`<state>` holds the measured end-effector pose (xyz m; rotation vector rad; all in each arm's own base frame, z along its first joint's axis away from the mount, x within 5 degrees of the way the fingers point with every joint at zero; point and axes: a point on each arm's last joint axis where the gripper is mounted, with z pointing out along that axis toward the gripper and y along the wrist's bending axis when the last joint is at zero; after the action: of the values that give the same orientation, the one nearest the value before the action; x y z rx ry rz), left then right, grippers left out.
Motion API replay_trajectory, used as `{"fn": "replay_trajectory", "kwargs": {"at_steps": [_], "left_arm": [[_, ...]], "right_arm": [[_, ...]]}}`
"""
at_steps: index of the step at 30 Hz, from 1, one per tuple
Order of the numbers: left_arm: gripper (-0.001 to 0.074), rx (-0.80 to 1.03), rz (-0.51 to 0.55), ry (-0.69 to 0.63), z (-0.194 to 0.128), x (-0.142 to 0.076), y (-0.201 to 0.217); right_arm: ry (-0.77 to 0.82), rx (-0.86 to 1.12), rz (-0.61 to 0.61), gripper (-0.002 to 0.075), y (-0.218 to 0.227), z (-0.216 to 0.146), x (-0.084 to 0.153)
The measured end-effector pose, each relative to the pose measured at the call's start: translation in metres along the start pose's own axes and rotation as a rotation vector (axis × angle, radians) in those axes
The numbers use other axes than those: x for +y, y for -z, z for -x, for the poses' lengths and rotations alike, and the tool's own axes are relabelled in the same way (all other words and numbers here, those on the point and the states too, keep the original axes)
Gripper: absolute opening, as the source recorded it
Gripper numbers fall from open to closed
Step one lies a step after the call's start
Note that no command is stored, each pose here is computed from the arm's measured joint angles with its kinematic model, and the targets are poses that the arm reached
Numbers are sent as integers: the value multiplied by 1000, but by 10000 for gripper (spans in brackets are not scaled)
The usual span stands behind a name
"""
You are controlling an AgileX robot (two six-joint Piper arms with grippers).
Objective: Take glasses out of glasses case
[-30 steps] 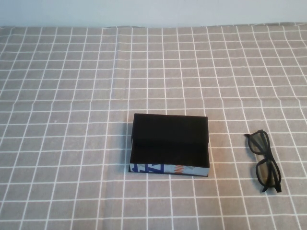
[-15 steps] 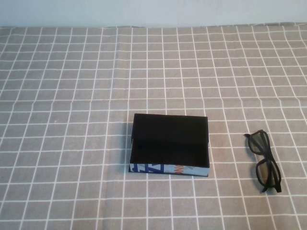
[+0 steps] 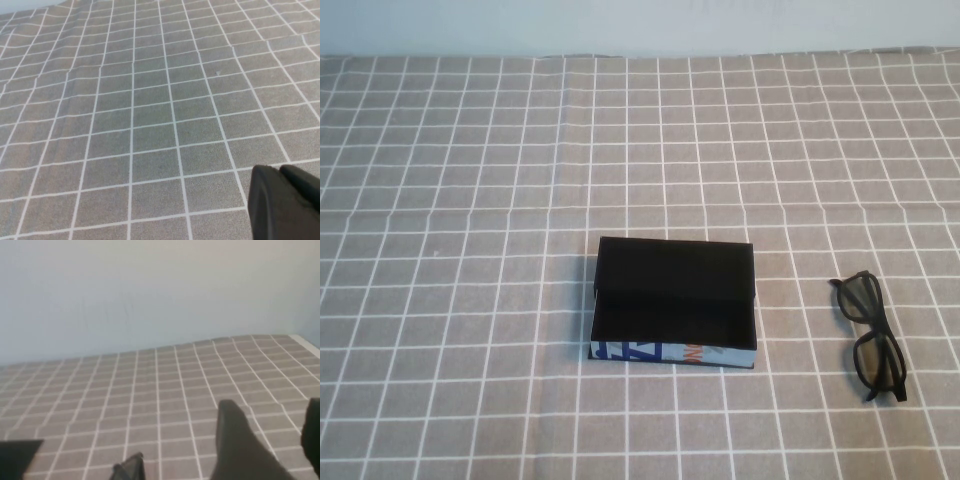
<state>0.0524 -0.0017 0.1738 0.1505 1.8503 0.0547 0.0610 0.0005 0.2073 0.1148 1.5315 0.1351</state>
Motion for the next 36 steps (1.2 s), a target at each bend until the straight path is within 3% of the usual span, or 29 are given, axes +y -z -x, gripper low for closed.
{"fn": "replay_trajectory", "kwargs": {"at_steps": [10,20,36], "left_arm": [[-5,0,0,0,0,0,0],[-4,0,0,0,0,0,0],[-4,0,0,0,0,0,0]], "right_arm": [[-23,248,-6,265,7,-28,-1],[-18,279,-10,257,8,-31,-1],[-21,280,-10,81,8,-31,-1]]}}
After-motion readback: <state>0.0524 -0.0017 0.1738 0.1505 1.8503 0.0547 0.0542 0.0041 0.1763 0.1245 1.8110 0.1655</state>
